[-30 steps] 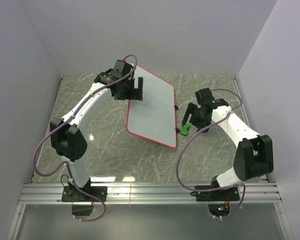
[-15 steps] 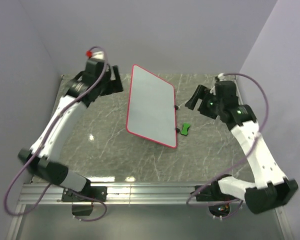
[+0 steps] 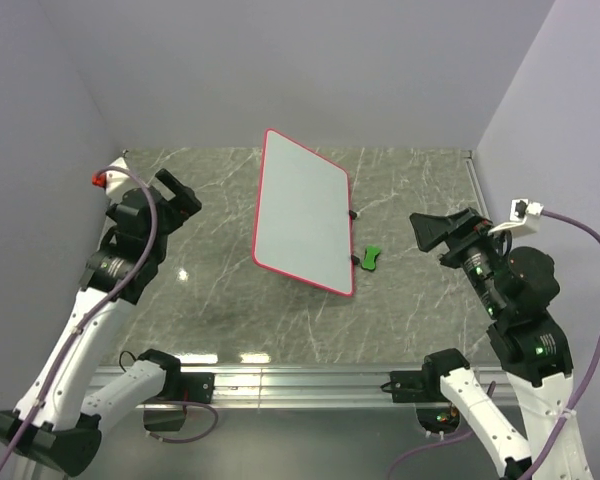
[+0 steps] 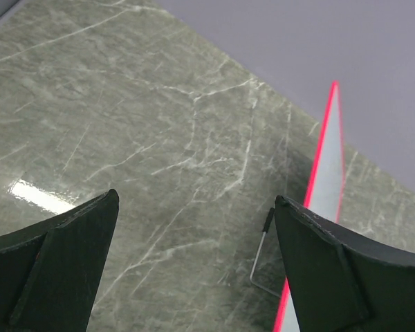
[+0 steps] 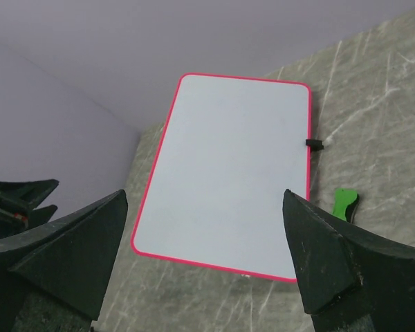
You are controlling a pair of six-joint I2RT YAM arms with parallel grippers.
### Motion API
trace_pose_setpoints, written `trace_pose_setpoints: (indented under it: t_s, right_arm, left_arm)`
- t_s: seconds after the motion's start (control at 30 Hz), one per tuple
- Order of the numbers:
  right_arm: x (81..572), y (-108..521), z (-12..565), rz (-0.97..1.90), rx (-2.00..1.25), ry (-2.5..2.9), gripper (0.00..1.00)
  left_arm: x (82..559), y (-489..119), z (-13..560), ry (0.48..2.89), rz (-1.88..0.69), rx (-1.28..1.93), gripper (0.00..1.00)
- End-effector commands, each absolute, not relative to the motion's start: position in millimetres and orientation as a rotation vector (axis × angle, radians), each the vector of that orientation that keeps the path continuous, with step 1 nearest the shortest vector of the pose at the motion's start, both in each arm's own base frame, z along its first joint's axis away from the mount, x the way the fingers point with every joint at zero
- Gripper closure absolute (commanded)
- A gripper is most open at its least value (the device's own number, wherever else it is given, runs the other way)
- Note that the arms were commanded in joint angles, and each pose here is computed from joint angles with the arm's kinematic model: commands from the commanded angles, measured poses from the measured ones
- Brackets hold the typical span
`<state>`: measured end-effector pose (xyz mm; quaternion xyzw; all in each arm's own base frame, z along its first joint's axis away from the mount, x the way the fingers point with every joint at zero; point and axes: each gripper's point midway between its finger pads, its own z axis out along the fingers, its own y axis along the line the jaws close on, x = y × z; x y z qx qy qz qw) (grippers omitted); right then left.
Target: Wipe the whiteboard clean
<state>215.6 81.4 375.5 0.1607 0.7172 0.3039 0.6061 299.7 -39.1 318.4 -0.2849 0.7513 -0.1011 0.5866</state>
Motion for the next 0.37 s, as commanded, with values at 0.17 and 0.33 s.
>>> trace_pose_setpoints:
  t_s: [0.17, 0.33]
  right_arm:
    - [213, 68, 388, 0.641, 0.39, 1.603, 0.0]
    - [209, 75, 386, 0.651, 0.344, 1.627, 0.0]
  left_arm:
    - [313, -39, 326, 1.707, -0.241, -0.685, 0.01]
    - [316, -38, 317, 1.753, -0.174, -0.623, 0.01]
